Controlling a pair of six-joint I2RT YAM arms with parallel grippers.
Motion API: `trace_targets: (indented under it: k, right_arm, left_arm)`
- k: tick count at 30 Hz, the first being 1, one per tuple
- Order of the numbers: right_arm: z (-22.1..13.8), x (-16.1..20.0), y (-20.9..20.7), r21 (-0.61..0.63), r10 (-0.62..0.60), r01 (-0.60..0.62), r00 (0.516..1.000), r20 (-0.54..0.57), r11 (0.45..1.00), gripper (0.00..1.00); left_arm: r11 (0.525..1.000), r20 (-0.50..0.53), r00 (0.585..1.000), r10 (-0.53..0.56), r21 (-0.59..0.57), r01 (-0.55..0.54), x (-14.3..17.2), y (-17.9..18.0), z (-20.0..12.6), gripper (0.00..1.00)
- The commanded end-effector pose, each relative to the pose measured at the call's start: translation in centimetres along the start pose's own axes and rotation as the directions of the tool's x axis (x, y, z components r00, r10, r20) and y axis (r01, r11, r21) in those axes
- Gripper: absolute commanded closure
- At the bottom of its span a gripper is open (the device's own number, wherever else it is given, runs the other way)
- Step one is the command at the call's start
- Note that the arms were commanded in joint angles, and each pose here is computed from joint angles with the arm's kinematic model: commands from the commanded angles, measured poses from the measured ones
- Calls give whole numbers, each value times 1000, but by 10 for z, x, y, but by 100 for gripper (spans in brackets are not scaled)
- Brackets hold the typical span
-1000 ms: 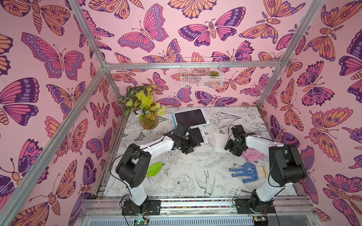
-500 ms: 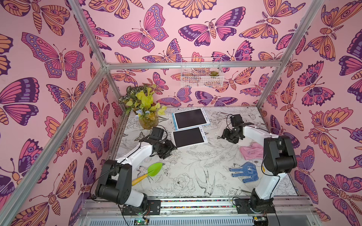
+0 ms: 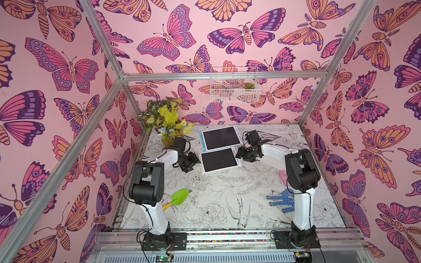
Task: Wipe the drawing tablet
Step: Move the drawing tablet to the center of the board.
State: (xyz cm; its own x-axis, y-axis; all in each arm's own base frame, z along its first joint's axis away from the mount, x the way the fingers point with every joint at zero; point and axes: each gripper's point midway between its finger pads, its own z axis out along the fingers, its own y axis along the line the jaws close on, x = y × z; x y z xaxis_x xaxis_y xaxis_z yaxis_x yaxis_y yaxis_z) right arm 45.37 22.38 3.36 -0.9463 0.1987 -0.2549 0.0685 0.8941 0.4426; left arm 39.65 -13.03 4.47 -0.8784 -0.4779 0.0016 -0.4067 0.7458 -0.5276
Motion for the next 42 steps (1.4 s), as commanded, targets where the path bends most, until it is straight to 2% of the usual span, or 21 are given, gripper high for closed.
trace_targets:
  k: [1,9,15,20,30,34,37,40,42]
  right_arm:
    - [8,-5,6,-24,17,-17,1000,-18,1000,39]
    - [21,11,24,-95,5,-13,997,-81,995,39]
    - [8,33,30,-119,-30,17,994,-106,993,39]
    - [-8,69,26,-103,-87,71,982,-165,992,39]
    - [-32,149,2,-56,-87,75,964,-252,996,40]
    - [-49,144,-9,6,-105,108,975,-197,994,40]
    - [-78,122,-12,80,-155,165,981,-112,983,39]
    - [-122,91,-35,237,-168,159,986,19,958,38]
    - [-160,69,-67,376,-146,85,980,135,923,37]
  left_arm:
    - [999,-35,999,34,7,-34,-2,0,11,35]
    - [997,-106,993,57,57,-51,8,-10,38,35]
    - [997,-128,990,64,38,-60,32,-5,39,35]
    - [998,-140,989,55,22,-52,57,6,29,36]
    - [1000,-161,987,27,-10,-29,117,30,6,36]
    - [999,-132,991,28,-40,-33,119,38,-2,35]
    - [996,-114,993,42,-68,-50,117,36,-12,34]
    - [991,-68,995,68,-107,-75,113,35,-29,32]
    - [990,-47,995,84,-109,-89,113,30,-39,32]
